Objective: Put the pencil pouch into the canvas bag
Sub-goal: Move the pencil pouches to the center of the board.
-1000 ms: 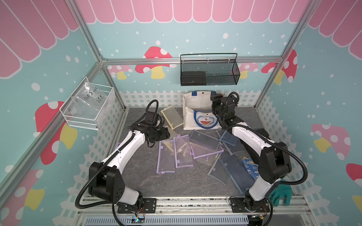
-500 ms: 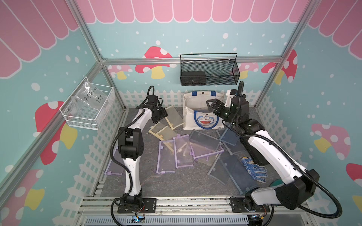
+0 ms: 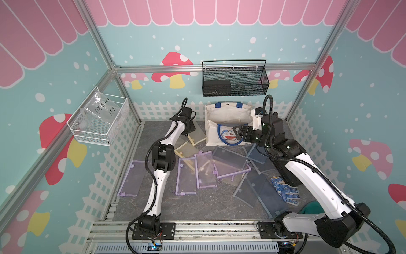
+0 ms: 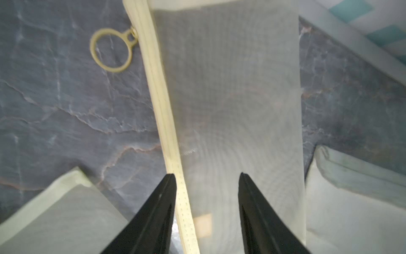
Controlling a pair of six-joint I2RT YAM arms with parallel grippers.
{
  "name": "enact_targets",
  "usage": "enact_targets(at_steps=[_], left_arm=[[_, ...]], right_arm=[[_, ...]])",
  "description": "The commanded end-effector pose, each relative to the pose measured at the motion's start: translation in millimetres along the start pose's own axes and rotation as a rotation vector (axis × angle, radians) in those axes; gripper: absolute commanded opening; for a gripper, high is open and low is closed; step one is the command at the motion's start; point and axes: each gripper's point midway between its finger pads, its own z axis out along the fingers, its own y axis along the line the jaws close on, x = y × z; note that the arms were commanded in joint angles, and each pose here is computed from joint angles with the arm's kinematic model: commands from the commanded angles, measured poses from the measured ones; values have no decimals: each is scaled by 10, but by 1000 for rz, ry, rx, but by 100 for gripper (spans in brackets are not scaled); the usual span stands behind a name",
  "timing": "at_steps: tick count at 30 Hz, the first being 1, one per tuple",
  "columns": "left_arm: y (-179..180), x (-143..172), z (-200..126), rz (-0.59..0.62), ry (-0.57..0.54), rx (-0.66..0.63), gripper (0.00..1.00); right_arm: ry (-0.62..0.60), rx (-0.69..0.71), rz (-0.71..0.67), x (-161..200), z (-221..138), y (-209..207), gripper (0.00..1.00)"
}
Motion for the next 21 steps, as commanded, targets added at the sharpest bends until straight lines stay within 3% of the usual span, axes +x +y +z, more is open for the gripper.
enact_targets(at_steps=[1,7,10,21], left_arm=[[296,161,53,-24,51,-120,45],[336,501,50,5,180,-113,42],[350,626,10,35,225,-114,29],[512,976,-268,85,323,-128,28]], right_arm=[[-24,1,-42,-129,-55,-5,89],[-66,6,-29,-276,-105,-75,89],[-90,7,-22,-361,-159,-106,89],[-170,25,-3,-534,-465,-238,88]])
